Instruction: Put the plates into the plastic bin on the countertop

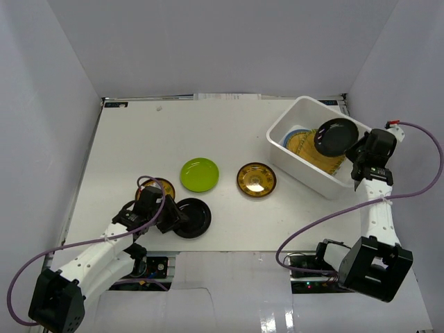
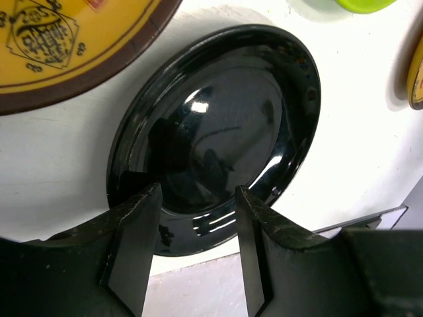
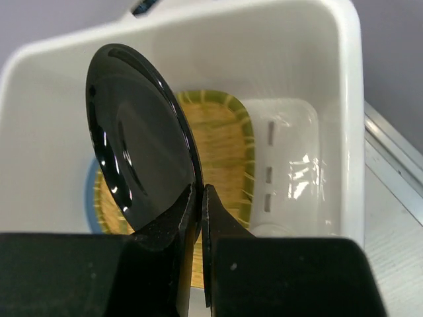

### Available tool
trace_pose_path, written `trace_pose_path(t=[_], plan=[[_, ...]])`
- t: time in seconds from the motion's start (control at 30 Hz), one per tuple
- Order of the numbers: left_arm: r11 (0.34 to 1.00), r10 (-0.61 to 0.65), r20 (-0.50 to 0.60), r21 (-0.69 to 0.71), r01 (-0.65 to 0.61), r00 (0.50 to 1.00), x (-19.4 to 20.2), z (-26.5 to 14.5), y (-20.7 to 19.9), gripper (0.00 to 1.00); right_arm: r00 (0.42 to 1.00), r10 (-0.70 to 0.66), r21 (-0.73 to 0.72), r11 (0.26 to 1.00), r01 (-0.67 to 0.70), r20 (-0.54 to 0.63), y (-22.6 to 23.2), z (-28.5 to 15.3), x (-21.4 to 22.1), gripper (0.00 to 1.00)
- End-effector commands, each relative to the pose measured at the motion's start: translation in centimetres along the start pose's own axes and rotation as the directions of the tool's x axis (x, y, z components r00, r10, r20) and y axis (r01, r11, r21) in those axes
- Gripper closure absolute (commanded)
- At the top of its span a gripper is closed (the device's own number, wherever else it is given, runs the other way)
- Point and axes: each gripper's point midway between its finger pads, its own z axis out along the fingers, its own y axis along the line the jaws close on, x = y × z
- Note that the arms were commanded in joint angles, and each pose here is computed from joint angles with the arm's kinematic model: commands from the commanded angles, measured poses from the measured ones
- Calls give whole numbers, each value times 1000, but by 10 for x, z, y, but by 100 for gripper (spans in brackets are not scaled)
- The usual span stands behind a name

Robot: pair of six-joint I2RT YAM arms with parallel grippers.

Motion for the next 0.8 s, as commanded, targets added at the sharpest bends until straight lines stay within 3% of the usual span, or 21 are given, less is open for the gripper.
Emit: trace_pose_path(t=[0.0,0.17,0.27,0.3,0.37,0.4,0.47,0.63,0.77], plan=[[1000,-1,37,-6,1,999,-6,2,1,42,1000,10,-6,1000,-10,-22,-5,10,12,92],[1000,0,39,-29,1,999,-7,2,4,44,994,29,-15,999,-31,-104,-9,20,41,92],[1000,0,59,-31,2,998,-11,1,3,52,986,36,-34,999,-42,-162,-10,22,62,90],[1000,2,67,-31,0,998,-12,1,3,60,985,38,-58,997,-48,-166,-6,22,64,78],[1000,6,74,-23,-4,997,-14,-1,1,65,985,33,-67,997,-45,-170,-6,21,66,58],[1000,6,75,-22,-5,997,-14,-1,0,74,985,31,-71,996,-44,-169,-5,20,65,51],[1000,9,79,-14,-7,997,-15,-2,-1,80,989,29,-113,993,-45,-143,6,14,53,32],[1000,14,101,0,-14,995,-19,-5,-5,100,992,36,-325,943,-75,-125,55,-16,36,24],[999,33,121,32,-37,992,-23,-11,-14,100,990,-32,-535,844,-48,-140,111,-55,54,16]])
